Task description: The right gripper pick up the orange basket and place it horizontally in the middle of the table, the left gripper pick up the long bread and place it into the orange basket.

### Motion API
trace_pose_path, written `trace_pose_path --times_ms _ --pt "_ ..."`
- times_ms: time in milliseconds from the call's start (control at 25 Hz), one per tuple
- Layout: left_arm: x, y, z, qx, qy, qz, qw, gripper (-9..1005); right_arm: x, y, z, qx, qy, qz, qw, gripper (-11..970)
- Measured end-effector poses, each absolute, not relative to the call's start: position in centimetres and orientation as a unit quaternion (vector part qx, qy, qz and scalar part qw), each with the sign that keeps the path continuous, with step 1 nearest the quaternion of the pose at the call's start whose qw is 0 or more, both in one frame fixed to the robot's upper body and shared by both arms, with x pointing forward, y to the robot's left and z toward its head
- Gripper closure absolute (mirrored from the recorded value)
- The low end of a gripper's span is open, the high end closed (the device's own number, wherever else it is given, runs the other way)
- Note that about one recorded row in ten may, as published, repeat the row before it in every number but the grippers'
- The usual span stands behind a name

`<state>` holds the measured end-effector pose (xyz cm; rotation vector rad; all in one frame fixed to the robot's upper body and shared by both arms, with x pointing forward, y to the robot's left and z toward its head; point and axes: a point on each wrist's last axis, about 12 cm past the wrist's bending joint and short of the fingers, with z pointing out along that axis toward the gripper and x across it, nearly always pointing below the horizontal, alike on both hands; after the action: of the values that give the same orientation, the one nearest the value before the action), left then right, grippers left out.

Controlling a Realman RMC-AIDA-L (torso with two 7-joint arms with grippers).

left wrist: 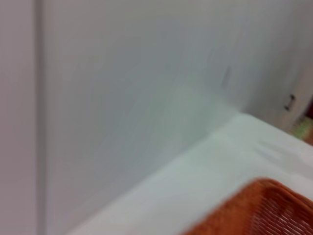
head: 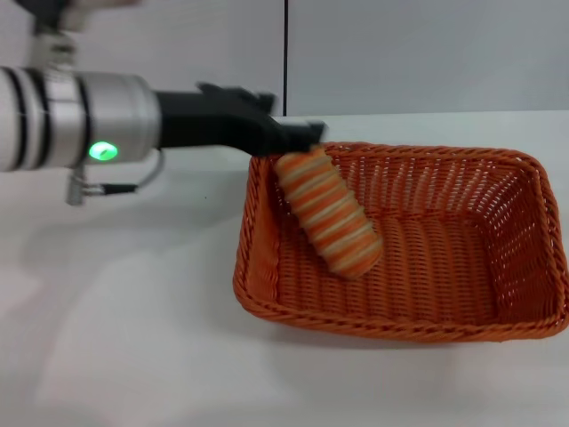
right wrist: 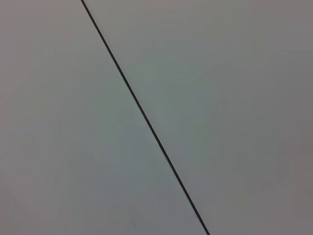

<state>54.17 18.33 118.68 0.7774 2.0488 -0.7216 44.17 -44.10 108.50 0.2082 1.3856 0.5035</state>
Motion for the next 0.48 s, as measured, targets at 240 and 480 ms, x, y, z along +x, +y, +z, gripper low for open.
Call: trace_pose_path --times_ms 240,480 --pt "54.3 22.6 118.7 0.278 0.775 -0.303 0.48 196 44.2 -44.4 108.7 0.083 0.632 0.216 0.74 370" --pt "53.2 26.5 115.7 0.244 0.684 -0.332 0.602 198 44.7 -44.2 108.2 0.065 0.639 0.182 0.744 368"
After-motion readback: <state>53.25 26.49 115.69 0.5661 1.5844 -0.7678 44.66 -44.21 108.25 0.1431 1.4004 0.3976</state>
